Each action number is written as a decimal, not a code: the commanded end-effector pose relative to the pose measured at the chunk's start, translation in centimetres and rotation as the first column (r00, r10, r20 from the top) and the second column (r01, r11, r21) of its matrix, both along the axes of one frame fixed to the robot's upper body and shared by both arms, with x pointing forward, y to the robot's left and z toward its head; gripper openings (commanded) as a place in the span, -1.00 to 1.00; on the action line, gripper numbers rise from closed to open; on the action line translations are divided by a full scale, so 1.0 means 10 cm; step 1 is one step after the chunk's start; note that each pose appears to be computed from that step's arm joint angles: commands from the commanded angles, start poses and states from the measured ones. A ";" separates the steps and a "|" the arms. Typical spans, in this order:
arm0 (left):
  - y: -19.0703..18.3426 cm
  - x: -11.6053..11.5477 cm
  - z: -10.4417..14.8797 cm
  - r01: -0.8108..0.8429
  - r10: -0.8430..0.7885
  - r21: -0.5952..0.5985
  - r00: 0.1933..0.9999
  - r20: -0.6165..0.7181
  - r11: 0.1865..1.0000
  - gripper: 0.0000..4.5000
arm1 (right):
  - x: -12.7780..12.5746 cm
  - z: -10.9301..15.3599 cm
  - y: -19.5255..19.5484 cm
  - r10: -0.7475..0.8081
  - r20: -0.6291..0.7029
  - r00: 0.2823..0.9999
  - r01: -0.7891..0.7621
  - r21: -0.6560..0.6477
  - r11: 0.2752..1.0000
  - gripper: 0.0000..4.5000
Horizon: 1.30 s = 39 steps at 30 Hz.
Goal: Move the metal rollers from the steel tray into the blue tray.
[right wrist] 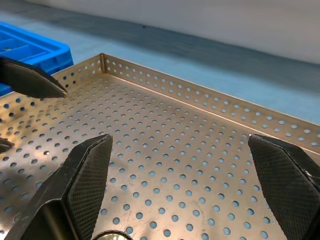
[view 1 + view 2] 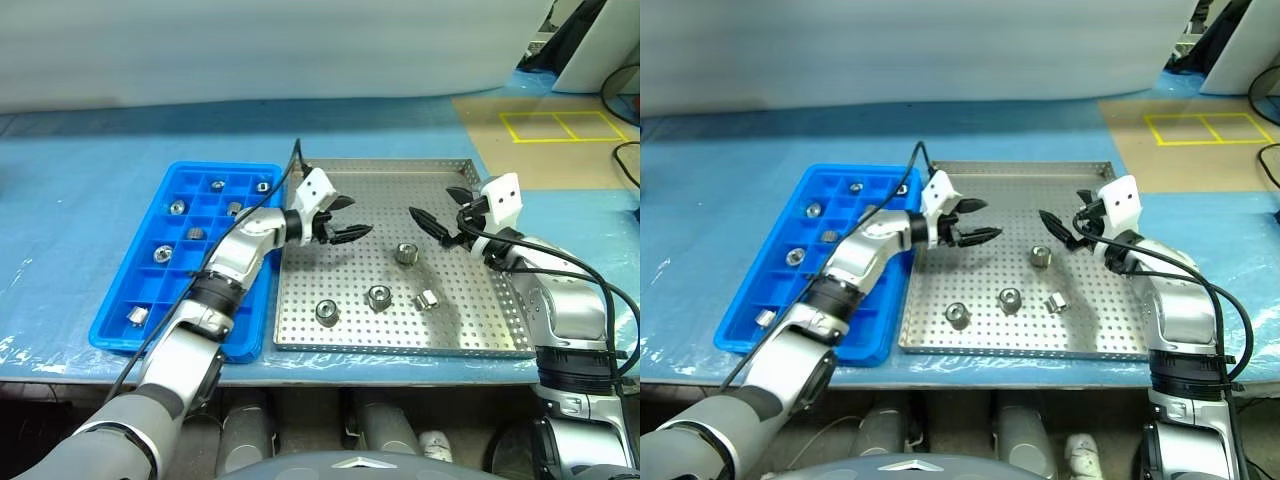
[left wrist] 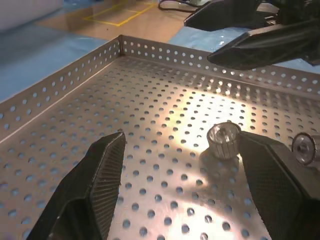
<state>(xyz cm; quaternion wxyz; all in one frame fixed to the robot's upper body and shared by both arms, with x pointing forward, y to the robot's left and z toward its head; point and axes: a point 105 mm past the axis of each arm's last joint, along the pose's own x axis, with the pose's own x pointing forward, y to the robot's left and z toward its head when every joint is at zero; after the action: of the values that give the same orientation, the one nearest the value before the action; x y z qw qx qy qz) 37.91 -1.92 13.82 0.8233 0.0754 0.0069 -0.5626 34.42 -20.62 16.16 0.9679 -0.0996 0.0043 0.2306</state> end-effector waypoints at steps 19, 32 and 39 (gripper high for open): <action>-0.66 -0.25 -0.18 0.213 -0.213 0.005 0.976 -0.045 0.977 0.64 | -0.63 0.06 -0.52 -0.152 -0.043 0.987 0.152 -0.013 0.988 1.00; -0.59 -0.10 -0.62 0.023 -0.022 0.236 1.000 -0.005 0.971 0.41 | -0.78 0.03 -0.51 -0.188 -0.052 0.981 0.187 -0.013 0.982 1.00; -0.57 -0.03 -0.40 -0.010 0.011 0.099 1.000 -0.008 0.995 -0.22 | -0.68 -0.01 -0.42 -0.159 -0.053 0.986 0.159 0.000 0.987 1.00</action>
<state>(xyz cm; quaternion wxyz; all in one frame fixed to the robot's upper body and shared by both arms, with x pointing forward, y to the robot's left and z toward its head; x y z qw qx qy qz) 37.34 -7.12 7.63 0.8153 0.1456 0.0776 -0.5550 27.44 -25.34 15.23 0.9835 -0.0863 0.0594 0.1474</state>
